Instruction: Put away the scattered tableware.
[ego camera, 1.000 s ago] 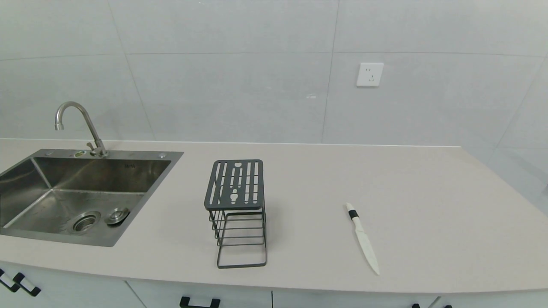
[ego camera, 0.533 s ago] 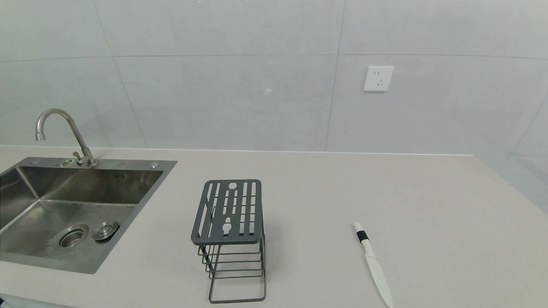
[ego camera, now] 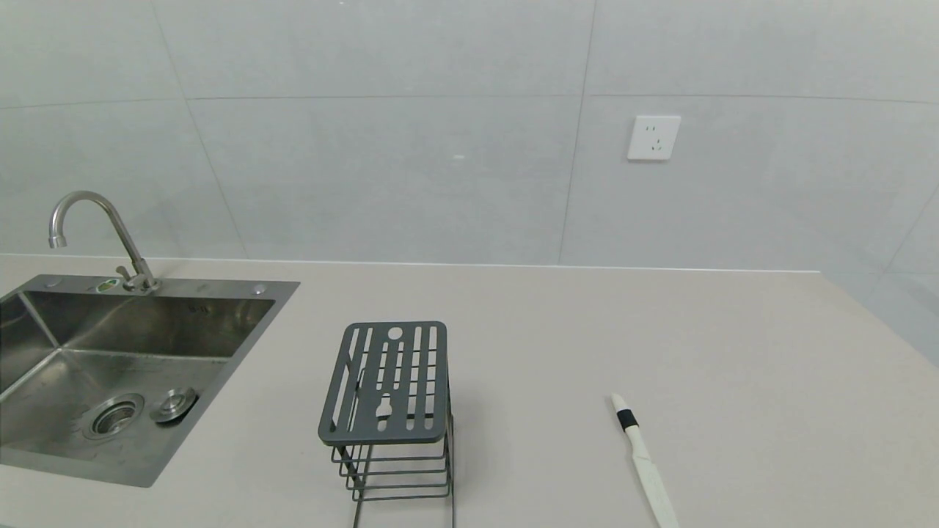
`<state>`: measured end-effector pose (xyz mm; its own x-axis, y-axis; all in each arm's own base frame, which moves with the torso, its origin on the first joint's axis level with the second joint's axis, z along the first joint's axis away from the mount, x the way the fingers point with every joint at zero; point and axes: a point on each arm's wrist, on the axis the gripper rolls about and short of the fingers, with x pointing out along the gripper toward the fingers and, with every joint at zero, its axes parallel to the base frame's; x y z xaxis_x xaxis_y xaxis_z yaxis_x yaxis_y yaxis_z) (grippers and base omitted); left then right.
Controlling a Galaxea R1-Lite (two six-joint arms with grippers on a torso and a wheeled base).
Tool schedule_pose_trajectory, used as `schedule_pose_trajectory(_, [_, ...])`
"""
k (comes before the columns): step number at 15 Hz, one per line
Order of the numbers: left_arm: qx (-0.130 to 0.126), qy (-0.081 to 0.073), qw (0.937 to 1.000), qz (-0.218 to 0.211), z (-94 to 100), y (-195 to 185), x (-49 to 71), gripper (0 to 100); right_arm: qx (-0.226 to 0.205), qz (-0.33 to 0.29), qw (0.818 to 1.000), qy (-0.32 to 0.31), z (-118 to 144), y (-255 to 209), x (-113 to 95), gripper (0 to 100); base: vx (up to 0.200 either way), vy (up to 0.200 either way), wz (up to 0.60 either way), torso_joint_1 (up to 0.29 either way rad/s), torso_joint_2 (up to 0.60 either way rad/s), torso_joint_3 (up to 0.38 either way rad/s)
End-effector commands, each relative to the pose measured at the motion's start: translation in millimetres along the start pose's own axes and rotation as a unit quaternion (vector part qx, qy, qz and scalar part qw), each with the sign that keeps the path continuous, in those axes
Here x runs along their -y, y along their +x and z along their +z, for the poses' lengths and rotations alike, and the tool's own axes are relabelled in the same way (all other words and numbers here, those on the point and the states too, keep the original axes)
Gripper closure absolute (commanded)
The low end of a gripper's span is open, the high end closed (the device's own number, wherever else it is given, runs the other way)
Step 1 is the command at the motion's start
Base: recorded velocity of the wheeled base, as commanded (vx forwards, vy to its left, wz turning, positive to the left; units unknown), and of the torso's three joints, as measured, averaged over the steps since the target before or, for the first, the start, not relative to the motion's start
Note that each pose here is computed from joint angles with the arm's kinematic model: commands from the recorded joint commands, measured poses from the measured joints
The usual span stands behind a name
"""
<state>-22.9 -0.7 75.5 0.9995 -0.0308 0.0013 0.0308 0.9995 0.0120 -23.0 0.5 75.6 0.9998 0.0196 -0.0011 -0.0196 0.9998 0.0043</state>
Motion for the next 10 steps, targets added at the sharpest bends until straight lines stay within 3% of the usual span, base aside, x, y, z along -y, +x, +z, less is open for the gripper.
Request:
schedule_pose_trajectory(1, [-0.001, 0.000, 1.0000, 0.000, 0.0, 0.1, 0.0, 0, 0.000, 0.000, 1.000, 0.000, 0.0, 0.0, 0.0, 0, 0.000, 0.000, 0.00, 0.000, 0.00, 0.000])
schedule_pose_trajectory(10, [0.000, 0.000, 1.0000, -0.002, 0.2, 0.1, 0.1, 0, 0.000, 0.000, 1.000, -0.002, 0.0, 0.0, 0.0, 0, 0.000, 0.000, 0.00, 0.051, -0.02, 0.029])
